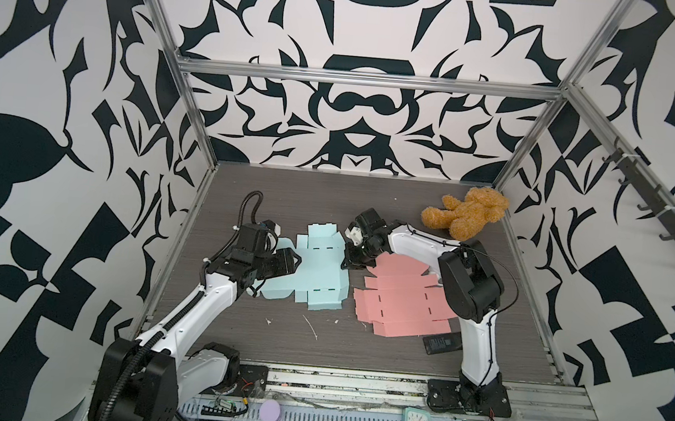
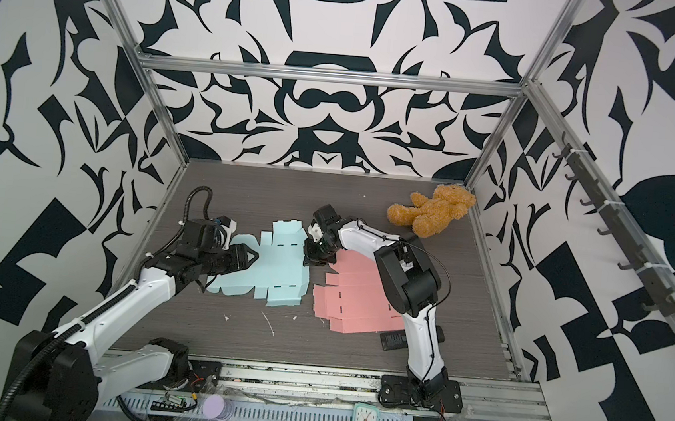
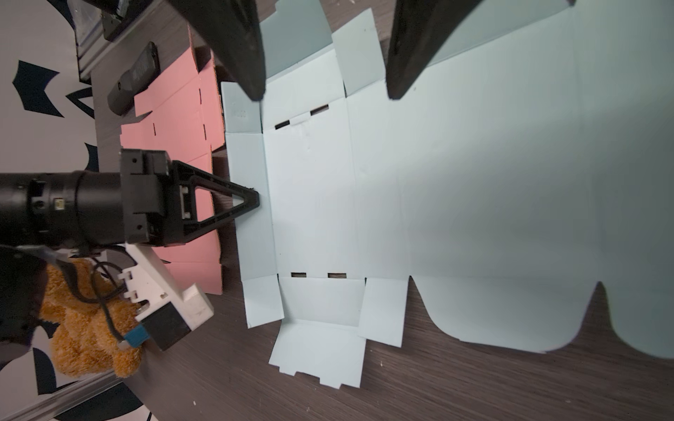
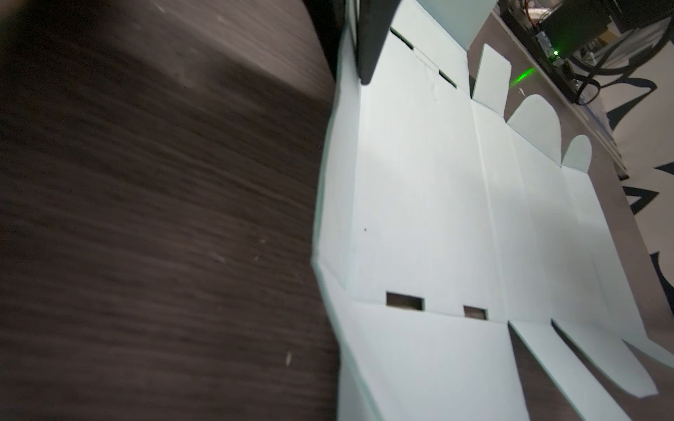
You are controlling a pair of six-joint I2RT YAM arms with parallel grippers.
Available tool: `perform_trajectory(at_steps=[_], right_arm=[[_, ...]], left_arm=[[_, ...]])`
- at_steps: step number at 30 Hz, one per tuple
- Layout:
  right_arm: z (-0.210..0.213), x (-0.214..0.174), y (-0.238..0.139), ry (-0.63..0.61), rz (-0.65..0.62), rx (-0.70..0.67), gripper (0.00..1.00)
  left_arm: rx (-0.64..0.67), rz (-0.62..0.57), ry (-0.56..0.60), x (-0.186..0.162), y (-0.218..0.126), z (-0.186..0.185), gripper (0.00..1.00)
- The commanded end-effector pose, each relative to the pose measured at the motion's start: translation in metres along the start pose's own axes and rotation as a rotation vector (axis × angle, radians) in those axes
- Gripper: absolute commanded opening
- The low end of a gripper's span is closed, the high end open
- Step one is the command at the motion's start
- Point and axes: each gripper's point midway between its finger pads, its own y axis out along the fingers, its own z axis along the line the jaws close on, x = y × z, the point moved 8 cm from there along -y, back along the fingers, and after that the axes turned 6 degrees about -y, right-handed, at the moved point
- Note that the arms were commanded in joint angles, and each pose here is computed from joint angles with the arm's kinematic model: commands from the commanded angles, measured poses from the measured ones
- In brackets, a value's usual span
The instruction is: Fold the paper box
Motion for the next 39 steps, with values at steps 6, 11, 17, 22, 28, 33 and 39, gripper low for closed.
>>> perform_trajectory(at_steps=[6,11,17,22,28,33,39], right_arm=[[0.024,-0.006,-0.033,-0.171,0.047,-0.091,0.12],[0.021,-0.005,-0.024,-0.174,0.054,-0.107,0.13],[0.021,-0.001,-0.021,-0.176,0.04,-0.116,0.21],[0.022,0.0,-0.019,-0.166,0.023,-0.102,0.32],[0.022,-0.002,-0.016,-0.147,0.001,-0.083,0.25],[0.02,-0.003,-0.011,-0.146,0.018,-0.097,0.25],[0.019,-0.001,-0.006,-0.145,0.017,-0.101,0.29]], left_arm=[[0.026,0.032,-0.028,-0.008,0.004,0.007,0.56],[0.029,0.04,-0.038,-0.009,0.008,0.009,0.56],[0.034,0.048,-0.044,-0.01,0.013,0.012,0.56],[0.029,0.055,-0.049,-0.01,0.015,0.012,0.56],[0.032,0.049,-0.044,-0.009,0.015,0.012,0.56],[0.03,0.055,-0.046,-0.01,0.018,0.013,0.56],[0.032,0.056,-0.048,-0.01,0.019,0.014,0.56]])
